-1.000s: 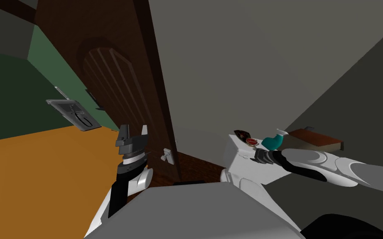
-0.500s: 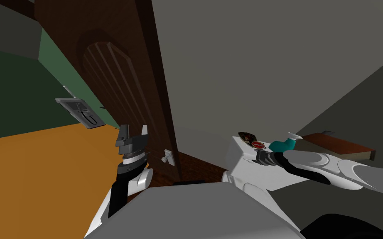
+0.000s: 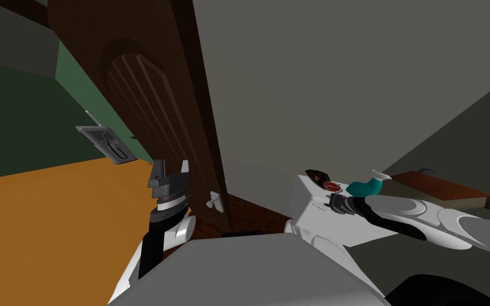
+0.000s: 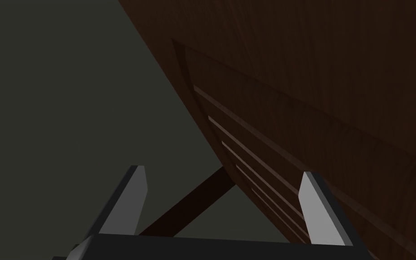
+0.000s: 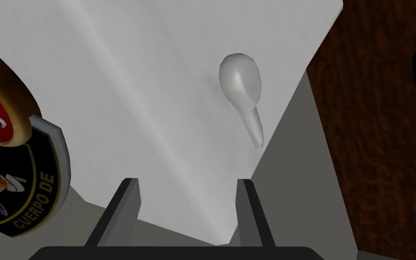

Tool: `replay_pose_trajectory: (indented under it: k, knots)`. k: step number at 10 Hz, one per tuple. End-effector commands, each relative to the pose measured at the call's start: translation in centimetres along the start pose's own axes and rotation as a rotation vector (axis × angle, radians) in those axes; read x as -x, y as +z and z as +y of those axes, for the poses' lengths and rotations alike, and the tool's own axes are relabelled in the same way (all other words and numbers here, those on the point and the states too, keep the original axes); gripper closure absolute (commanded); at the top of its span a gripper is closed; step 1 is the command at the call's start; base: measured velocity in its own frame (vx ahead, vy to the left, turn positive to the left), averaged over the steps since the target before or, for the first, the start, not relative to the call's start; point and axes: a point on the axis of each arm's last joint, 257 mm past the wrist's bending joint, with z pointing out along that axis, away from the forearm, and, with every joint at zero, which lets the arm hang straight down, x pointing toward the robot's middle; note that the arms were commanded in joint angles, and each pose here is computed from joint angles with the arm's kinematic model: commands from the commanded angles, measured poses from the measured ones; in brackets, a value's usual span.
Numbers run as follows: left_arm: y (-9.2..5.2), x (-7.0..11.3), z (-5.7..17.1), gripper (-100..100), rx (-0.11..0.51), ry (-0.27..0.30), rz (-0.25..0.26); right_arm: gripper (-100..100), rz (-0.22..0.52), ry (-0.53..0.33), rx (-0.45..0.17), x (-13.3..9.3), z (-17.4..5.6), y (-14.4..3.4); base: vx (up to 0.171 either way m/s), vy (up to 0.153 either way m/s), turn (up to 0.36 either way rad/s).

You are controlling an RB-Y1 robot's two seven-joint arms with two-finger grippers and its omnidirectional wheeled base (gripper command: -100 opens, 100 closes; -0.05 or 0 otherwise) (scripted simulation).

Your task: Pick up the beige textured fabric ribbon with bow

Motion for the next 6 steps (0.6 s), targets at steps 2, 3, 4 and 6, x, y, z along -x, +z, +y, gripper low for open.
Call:
replay_pose_trajectory:
  k: [2, 3, 4, 6]
  knots:
    - [0.0, 0.0, 0.0, 0, 0.000, 0.000, 0.000, 100, 0.000, 0.000, 0.000, 0.0, 0.0, 0.0, 0.000, 0.000, 0.000]
    - [0.0, 0.0, 0.0, 0, 0.000, 0.000, 0.000, 100, 0.000, 0.000, 0.000, 0.0, 0.0, 0.0, 0.000, 0.000, 0.000]
    - [0.0, 0.0, 0.0, 0, 0.000, 0.000, 0.000, 100, 0.000, 0.000, 0.000, 0.0, 0.0, 0.0, 0.000, 0.000, 0.000]
    - [0.0, 0.0, 0.0, 0, 0.000, 0.000, 0.000, -100, -0.050, 0.006, -0.012, 2.4, -0.5, 0.1, -0.029, -0.025, 0.028]
